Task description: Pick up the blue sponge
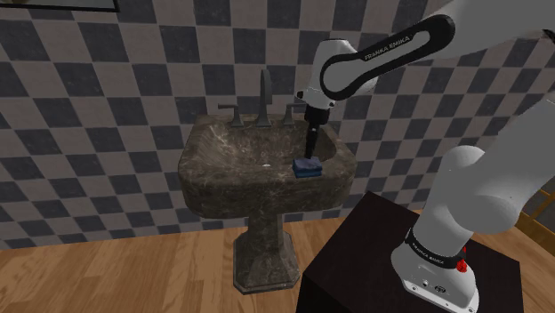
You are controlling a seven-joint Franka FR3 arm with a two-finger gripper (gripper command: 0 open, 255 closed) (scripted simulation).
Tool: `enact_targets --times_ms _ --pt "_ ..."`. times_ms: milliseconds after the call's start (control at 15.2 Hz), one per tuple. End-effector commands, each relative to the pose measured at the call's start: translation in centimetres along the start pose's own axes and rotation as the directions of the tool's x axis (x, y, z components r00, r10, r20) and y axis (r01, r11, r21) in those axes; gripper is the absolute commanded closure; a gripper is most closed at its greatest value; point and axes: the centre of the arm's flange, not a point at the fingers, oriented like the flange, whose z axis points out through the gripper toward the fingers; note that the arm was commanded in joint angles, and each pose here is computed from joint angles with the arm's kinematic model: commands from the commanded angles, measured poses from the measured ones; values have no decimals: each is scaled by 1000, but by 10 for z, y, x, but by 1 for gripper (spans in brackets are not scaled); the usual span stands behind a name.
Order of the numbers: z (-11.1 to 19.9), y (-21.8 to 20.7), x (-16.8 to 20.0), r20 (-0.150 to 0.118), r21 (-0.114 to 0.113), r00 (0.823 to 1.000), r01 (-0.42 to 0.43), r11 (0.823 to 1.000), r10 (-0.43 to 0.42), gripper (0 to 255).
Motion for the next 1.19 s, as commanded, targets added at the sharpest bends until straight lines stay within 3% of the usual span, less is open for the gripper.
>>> enact_targets --times_ms 0,132,726,792,1122 --pt "18 2 17 -29 -7 995 97 995 -97 0" --pt "32 2 31 -50 -13 983 175 984 -176 0" --pt "72 6 27 -50 -13 983 175 984 -175 0" --pt "71 5 27 -50 -13 983 175 984 -176 255" --pt "72 5 27 -50 -13 983 175 984 -176 255"
